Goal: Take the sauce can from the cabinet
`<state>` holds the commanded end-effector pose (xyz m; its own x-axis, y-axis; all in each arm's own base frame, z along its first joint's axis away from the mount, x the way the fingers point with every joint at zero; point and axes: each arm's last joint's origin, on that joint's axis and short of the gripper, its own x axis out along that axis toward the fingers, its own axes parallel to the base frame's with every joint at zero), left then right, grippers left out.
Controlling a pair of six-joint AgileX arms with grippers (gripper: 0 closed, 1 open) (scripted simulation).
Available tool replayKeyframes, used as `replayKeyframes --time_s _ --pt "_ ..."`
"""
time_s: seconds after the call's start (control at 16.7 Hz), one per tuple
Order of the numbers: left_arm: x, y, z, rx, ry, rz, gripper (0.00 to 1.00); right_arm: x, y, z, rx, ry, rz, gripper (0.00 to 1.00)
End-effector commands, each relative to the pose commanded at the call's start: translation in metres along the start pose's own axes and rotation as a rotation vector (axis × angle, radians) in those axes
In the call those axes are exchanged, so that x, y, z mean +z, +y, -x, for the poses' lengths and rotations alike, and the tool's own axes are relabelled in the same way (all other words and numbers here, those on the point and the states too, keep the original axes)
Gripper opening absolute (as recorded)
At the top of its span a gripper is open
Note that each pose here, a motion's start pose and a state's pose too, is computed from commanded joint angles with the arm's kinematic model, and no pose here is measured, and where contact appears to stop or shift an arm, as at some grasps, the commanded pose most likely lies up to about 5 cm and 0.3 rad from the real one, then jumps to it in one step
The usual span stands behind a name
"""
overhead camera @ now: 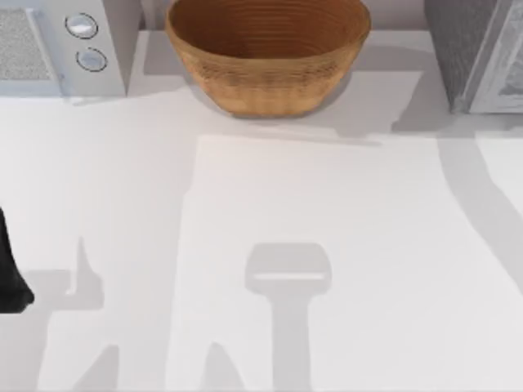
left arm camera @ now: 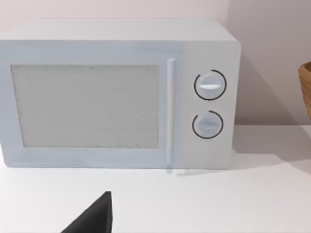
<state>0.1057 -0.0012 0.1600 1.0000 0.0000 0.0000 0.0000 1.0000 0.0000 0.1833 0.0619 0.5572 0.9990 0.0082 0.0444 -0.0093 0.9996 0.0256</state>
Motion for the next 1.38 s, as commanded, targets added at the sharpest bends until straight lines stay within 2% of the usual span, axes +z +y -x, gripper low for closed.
replayKeyframes --time_s 0.18,0.3,0.66,0.84,0.96,1.14,1.38 --pt "0.000 0.000 0.000 0.000 0.000 0.000 1.00 -0.031 -0.014 0.020 0.005 0.007 0.006 0.00" --pt "0.000 0.000 0.000 0.000 0.000 0.000 1.00 -0.066 -0.024 0.031 0.005 0.034 0.016 0.00" --pt "0.000 0.000 0.000 0.000 0.000 0.000 1.00 -0.227 -0.051 0.066 -0.001 0.154 0.038 0.00" --pt "0.000 0.000 0.000 0.000 0.000 0.000 1.00 -0.302 -0.061 0.082 -0.004 0.160 0.033 0.00" --pt "0.000 0.000 0.000 0.000 0.000 0.000 1.00 -0.340 -0.066 0.089 -0.006 0.135 0.029 0.00" --pt "0.000 0.000 0.000 0.000 0.000 0.000 1.00 -0.377 -0.070 0.095 -0.007 0.080 0.026 0.00" --pt "0.000 0.000 0.000 0.000 0.000 0.000 1.00 -0.392 -0.072 0.096 -0.009 0.044 0.026 0.00"
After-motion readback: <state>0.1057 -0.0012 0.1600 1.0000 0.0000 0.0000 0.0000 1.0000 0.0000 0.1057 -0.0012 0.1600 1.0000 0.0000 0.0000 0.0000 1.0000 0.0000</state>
